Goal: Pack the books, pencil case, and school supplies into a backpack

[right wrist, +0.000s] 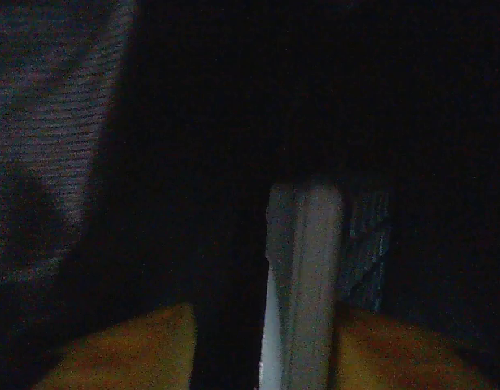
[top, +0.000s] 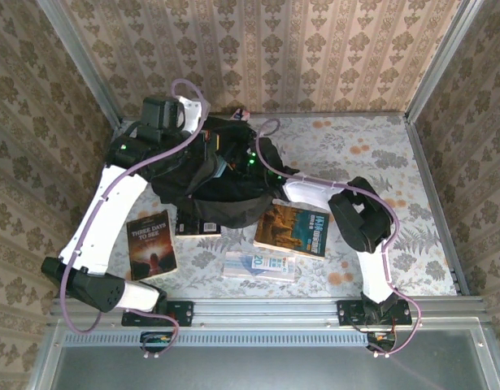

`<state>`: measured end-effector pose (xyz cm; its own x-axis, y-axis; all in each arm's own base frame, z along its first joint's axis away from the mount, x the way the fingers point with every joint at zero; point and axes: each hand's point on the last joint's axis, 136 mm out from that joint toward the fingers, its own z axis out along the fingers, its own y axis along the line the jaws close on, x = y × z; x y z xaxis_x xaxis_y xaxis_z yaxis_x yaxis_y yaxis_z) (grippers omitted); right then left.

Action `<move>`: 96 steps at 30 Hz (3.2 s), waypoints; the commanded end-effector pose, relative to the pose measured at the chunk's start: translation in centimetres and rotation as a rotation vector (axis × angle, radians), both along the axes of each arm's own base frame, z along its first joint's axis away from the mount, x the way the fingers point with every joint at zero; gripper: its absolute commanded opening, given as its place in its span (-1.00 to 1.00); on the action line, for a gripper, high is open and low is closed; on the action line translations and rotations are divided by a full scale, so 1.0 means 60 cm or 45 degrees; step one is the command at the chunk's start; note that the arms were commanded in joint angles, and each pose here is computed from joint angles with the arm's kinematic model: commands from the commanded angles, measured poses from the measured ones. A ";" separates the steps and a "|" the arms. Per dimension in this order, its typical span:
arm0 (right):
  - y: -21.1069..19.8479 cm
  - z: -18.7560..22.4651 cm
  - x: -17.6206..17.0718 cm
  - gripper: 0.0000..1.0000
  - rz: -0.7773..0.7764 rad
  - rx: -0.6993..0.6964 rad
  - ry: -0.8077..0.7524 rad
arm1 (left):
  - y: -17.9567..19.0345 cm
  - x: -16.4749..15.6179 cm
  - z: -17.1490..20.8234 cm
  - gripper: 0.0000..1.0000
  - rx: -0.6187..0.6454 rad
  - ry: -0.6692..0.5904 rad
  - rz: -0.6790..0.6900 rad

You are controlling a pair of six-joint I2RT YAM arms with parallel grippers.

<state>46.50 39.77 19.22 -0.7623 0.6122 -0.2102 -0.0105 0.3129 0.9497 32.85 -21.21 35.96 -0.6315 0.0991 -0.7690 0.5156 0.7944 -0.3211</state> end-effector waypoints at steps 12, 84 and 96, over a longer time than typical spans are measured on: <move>-0.019 0.035 -0.030 0.62 0.130 -0.245 -0.169 | 0.054 0.065 -0.020 -1.00 -0.116 -0.030 0.173; -0.183 -0.301 -0.433 0.69 1.251 -1.756 -0.060 | -0.071 -0.005 -0.381 -0.74 0.037 0.692 -0.035; -0.244 -0.286 -0.347 0.68 0.870 -1.656 0.080 | -0.044 -0.021 -0.287 0.16 0.057 0.537 0.003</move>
<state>25.34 26.25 2.21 -0.8073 -0.5242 -0.2710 -0.5433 0.8395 -0.0052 31.78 -24.61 15.21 -0.9212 0.1351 -0.3648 0.3144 0.8108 -0.4937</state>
